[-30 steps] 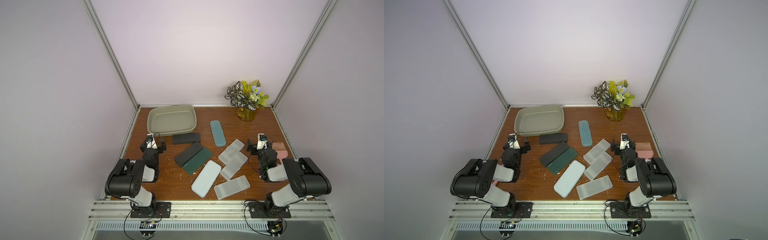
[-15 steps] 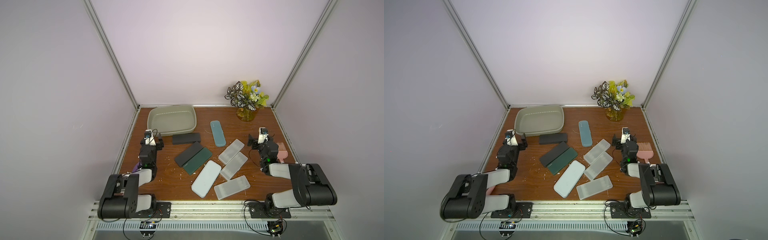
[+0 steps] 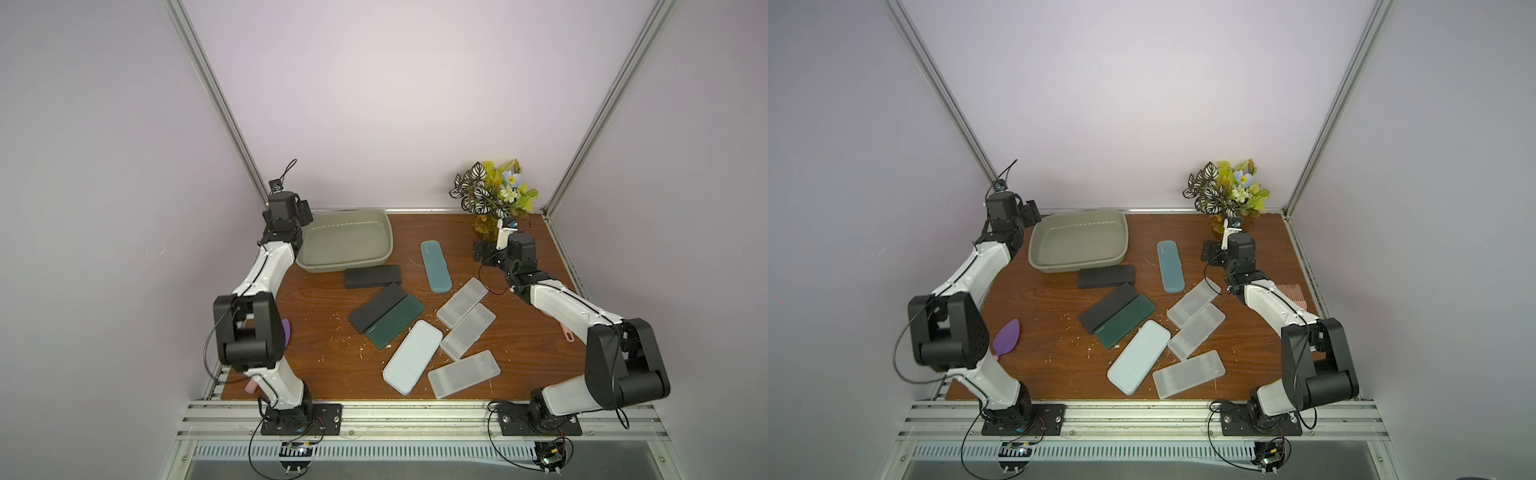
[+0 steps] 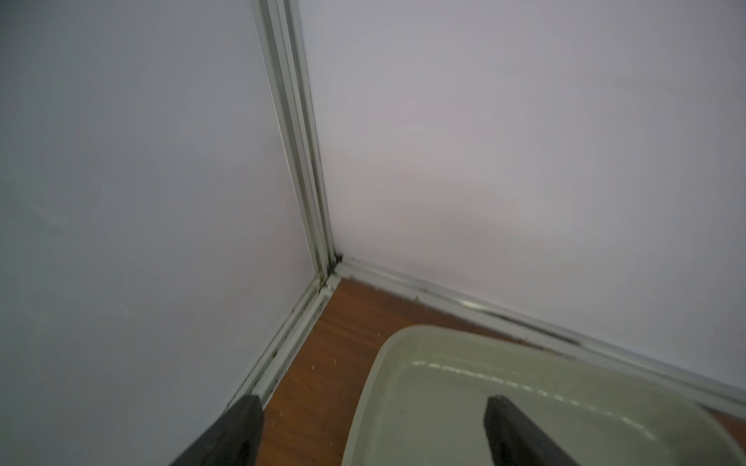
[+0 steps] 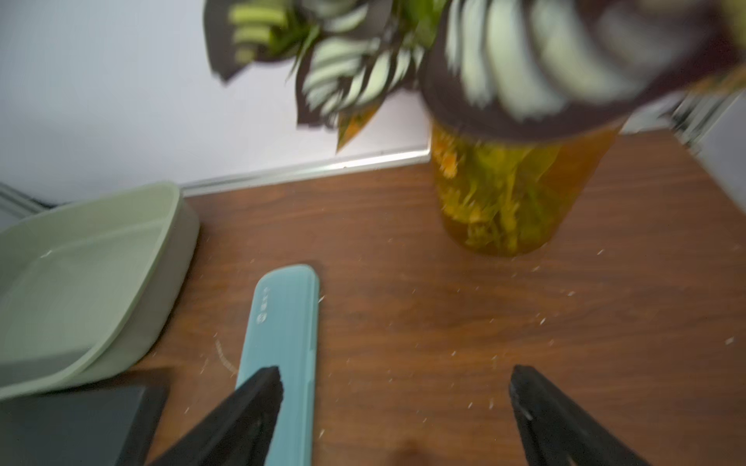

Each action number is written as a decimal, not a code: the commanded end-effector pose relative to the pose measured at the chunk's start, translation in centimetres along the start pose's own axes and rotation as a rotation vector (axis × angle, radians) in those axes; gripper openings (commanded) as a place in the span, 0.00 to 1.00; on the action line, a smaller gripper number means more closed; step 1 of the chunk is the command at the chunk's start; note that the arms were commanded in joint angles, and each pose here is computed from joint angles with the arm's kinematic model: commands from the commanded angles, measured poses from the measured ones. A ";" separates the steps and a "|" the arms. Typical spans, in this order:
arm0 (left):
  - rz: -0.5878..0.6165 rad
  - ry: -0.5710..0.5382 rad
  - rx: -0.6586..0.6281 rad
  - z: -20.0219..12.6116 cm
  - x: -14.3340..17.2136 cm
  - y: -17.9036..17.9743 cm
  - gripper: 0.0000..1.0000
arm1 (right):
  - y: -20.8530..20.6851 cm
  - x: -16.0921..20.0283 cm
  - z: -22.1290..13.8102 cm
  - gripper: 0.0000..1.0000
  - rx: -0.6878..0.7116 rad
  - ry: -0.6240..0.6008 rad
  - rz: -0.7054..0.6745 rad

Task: Put the pencil case into the storage box
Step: Adjust the storage box at the center of the board.

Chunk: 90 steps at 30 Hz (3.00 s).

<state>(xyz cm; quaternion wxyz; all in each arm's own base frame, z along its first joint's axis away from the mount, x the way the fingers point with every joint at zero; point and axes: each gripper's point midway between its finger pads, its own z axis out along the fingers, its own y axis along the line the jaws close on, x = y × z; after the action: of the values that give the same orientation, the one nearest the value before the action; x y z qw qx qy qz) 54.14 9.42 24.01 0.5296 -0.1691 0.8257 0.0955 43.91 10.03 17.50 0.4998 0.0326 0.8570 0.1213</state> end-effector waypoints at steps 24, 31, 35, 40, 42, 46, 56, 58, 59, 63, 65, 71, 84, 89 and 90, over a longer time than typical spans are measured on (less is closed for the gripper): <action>-0.056 0.633 0.135 9.0 18.3 1.7 0.67 | 3.6 7.0 -0.9 0.98 -0.128 0.284 0.032; -0.085 0.642 0.332 9.0 18.7 -1.8 0.44 | 3.6 7.0 -1.2 0.96 -0.126 0.285 0.038; -0.042 0.637 0.382 8.6 18.7 -3.6 0.38 | 3.6 6.9 -1.3 0.95 -0.126 0.285 0.039; 0.024 0.636 0.431 7.8 19.0 -6.5 0.36 | 3.5 6.8 -1.4 0.95 -0.122 0.283 0.034; 0.054 0.632 0.448 7.4 19.1 -7.6 0.36 | 3.5 6.9 -1.5 0.95 -0.123 0.282 0.035; 0.093 0.630 0.488 6.5 19.2 -9.4 0.35 | 3.4 6.9 -1.7 0.94 -0.120 0.276 0.031; 0.200 0.624 0.501 4.0 19.6 -10.4 0.34 | 3.6 6.3 -2.4 0.93 -0.130 0.260 0.024; 0.208 0.618 0.496 3.5 19.4 -10.2 0.34 | 3.7 6.2 -2.6 0.93 -0.135 0.263 0.026; 0.211 0.613 0.493 3.3 19.2 -10.0 0.34 | 3.8 6.2 -2.7 0.93 -0.138 0.263 0.027; 0.221 0.593 0.485 3.1 18.4 -9.9 0.34 | 3.8 6.1 -3.1 0.93 -0.143 0.260 0.030; 0.235 0.588 0.479 2.9 18.3 -9.7 0.32 | 3.8 6.1 -3.3 0.93 -0.142 0.258 0.027; 0.276 0.578 0.490 1.6 18.4 -9.6 0.29 | 3.6 6.4 -3.7 0.93 -0.142 0.260 0.023; 0.329 0.674 0.491 -1.2 22.3 -9.6 0.27 | 3.6 7.0 -4.4 0.93 -0.152 0.264 0.029; 0.326 0.693 0.460 -1.4 22.4 -9.1 0.28 | 3.5 7.2 -4.5 0.93 -0.150 0.271 0.033; 0.323 0.692 0.450 -1.4 22.3 -8.9 0.29 | 3.4 7.2 -4.6 0.94 -0.148 0.271 0.035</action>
<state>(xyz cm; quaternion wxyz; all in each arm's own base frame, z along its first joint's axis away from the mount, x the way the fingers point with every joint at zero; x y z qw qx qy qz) 48.70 -3.03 3.80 0.2328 0.0507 0.9681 -0.0777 36.24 13.30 13.21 0.3690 -0.0015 0.9118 0.1802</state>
